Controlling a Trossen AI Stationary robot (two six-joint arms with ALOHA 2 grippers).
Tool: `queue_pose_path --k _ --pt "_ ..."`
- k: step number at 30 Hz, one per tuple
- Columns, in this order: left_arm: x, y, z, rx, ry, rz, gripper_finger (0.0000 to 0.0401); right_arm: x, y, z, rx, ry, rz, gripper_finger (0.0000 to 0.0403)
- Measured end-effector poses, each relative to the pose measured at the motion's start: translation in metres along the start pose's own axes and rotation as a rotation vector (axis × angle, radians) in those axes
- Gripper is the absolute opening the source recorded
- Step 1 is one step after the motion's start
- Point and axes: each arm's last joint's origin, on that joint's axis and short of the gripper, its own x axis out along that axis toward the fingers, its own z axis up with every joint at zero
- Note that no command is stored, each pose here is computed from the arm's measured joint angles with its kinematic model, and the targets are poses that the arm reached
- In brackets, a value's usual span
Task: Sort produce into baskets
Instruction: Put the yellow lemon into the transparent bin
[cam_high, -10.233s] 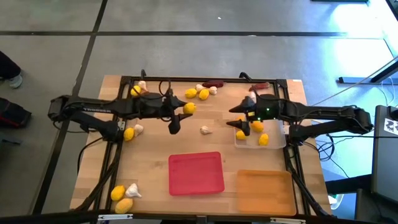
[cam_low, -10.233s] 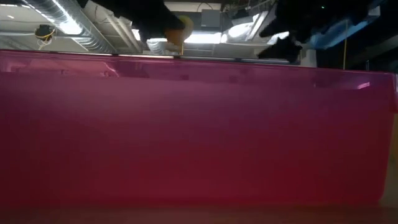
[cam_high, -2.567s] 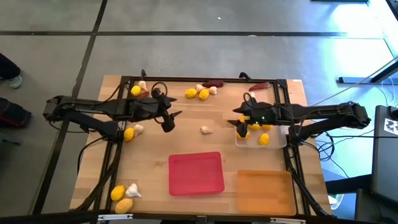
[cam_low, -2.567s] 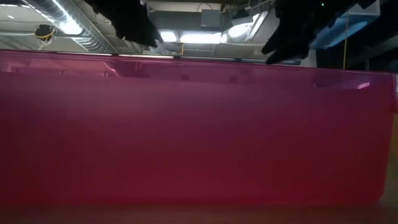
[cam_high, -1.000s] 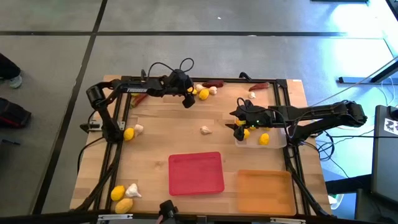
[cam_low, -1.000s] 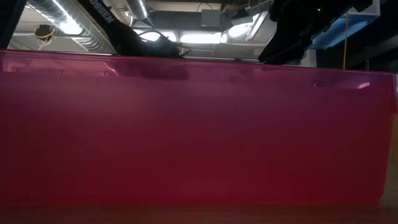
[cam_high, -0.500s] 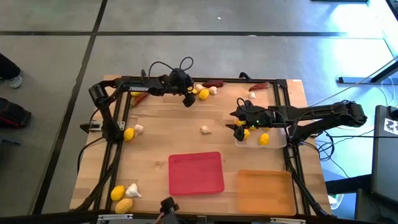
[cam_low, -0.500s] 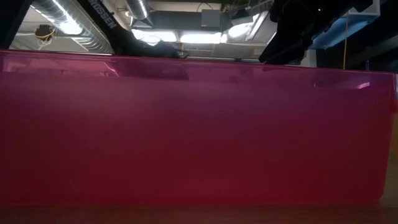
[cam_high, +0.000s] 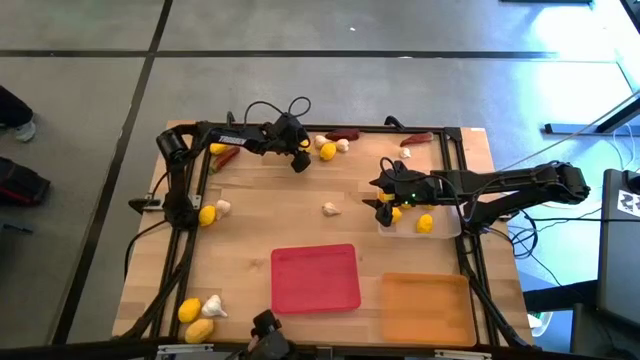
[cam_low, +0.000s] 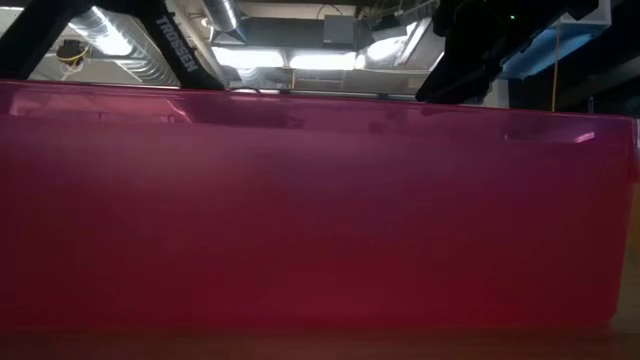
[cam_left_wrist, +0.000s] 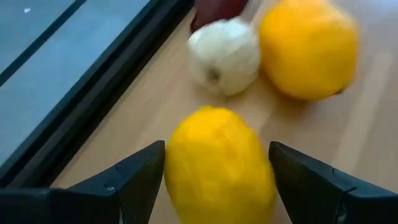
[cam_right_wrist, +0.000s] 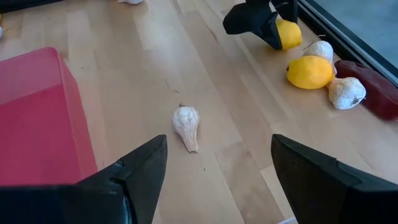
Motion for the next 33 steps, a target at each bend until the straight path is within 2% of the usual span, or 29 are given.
queue_pose_path --k 10,22,33 --pt "0.012 -0.002 -0.008 0.020 0.025 -0.012 0.0281 0.000 0.000 0.000 0.001 -0.001 0.000 0.0280" --pt "0.012 -0.002 -0.008 0.019 0.026 -0.012 0.0233 0.000 0.000 0.000 0.001 0.001 -0.001 0.0280" --pt "0.013 -0.002 -0.007 0.019 0.014 -0.004 0.0230 0.000 0.000 0.000 -0.024 0.001 -0.001 0.0280"
